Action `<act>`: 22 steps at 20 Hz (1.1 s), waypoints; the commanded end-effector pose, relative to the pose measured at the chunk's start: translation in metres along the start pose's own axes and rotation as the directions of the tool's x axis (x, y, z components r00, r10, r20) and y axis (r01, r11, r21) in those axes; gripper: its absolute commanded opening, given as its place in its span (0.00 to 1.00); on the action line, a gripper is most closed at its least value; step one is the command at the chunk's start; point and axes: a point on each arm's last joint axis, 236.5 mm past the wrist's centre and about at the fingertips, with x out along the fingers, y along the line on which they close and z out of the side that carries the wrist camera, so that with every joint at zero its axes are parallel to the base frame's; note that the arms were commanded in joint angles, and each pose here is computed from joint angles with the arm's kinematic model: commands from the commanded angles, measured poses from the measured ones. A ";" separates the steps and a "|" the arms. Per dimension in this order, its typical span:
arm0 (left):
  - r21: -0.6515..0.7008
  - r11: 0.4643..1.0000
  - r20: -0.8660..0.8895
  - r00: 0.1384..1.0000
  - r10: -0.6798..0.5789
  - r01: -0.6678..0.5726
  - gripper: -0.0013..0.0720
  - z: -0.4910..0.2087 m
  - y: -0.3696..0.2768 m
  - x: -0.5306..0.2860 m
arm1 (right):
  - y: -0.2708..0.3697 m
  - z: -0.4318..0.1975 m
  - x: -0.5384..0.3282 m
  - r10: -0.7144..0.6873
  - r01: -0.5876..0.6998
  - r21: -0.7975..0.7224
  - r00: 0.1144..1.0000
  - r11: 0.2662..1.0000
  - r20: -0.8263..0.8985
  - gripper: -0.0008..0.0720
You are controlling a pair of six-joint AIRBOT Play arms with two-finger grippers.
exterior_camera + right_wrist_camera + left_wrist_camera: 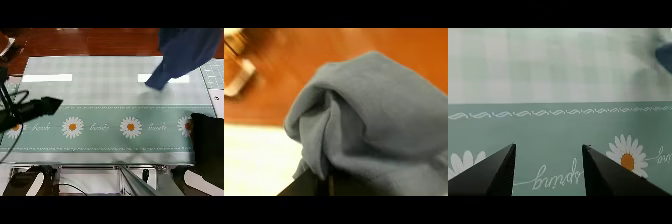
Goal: Fold the shirts.
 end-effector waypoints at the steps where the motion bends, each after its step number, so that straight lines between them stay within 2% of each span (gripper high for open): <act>1: -0.034 0.999 0.015 0.999 -0.040 0.041 0.71 -0.031 -0.002 -0.002 | 0.091 0.036 -0.045 0.132 -0.114 -0.162 0.986 0.980 0.100 0.04; 4: -0.037 0.998 0.017 0.999 -0.040 0.041 0.71 -0.031 -0.001 -0.001 | 0.140 -0.002 -0.041 0.178 -0.181 -0.277 0.983 0.944 -0.034 0.04; 8: -0.039 0.999 0.055 0.998 -0.031 0.033 0.71 -0.022 0.001 0.000 | 0.153 -0.093 0.005 0.093 -0.197 -0.317 0.944 0.928 -0.316 0.04; 13: -0.041 0.999 0.056 0.998 -0.029 0.032 0.71 -0.021 0.002 0.000 | 0.188 -0.251 0.087 0.191 -0.329 -0.123 0.771 0.936 -0.608 0.04; 16: -0.047 0.998 0.028 0.999 -0.032 0.033 0.71 -0.027 0.002 0.002 | 0.216 -0.348 0.135 0.241 -0.341 -0.007 0.679 0.940 -0.694 0.04; 19: -0.056 0.998 -0.027 0.999 -0.037 0.035 0.71 -0.039 0.002 0.006 | 0.242 -0.403 0.171 0.309 -0.331 0.111 0.637 0.937 -0.706 0.04; 20: -0.059 0.998 -0.050 0.998 -0.039 0.037 0.71 -0.044 0.002 0.007 | 0.246 -0.410 0.177 0.337 -0.315 0.166 0.629 0.934 -0.701 0.12; 21: -0.062 0.997 -0.069 0.997 -0.042 0.038 0.71 -0.048 0.002 0.007 | 0.245 -0.411 0.180 0.358 -0.299 0.211 0.622 0.931 -0.697 0.49; 22: -0.063 0.997 -0.086 0.995 -0.045 0.040 0.71 -0.052 0.002 0.007 | 0.236 -0.405 0.180 0.364 -0.293 0.226 0.615 0.929 -0.699 0.57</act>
